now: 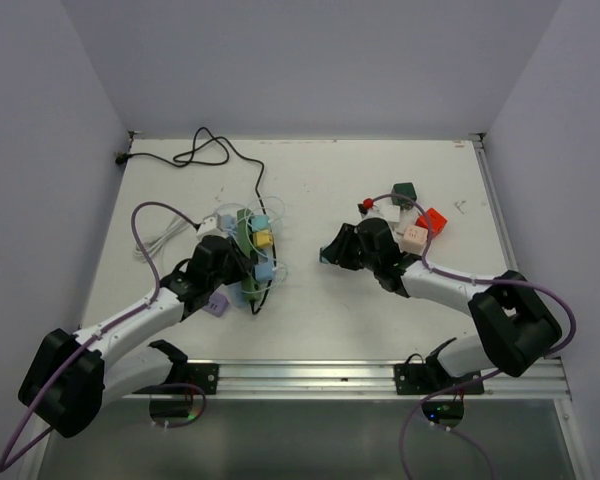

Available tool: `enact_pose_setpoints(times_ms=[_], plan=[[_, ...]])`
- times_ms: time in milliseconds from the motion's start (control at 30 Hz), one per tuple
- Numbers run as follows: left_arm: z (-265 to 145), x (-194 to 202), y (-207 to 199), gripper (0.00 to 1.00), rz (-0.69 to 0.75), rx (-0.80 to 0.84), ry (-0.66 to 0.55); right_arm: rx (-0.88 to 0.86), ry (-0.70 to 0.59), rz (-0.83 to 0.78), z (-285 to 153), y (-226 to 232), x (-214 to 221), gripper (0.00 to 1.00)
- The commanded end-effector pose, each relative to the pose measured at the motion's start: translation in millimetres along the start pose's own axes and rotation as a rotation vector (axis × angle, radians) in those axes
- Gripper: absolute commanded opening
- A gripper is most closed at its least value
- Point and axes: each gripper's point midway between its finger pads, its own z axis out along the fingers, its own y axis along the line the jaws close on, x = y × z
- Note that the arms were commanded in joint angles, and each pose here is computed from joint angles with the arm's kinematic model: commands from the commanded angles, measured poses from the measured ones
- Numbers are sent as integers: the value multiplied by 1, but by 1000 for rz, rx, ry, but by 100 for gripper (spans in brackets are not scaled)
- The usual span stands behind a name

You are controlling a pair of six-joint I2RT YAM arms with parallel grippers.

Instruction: Pull the plug off the socket

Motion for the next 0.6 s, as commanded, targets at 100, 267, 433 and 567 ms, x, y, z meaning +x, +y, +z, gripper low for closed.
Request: enact_pose_setpoints(times_ms=[100,267,433,567], plan=[[-6,-31,-32,0,-3,132,-103,-30,1,15,2,8,-1,42],[-6,-28,-32,0,2,137,-93,-17,11,20,2,4,3,44],[-7,-27,-31,0,5,134,-91,4,8,14,-1,1,1,44],[-10,-31,-33,0,8,143,-100,50,-57,-17,-14,-2,-16,45]])
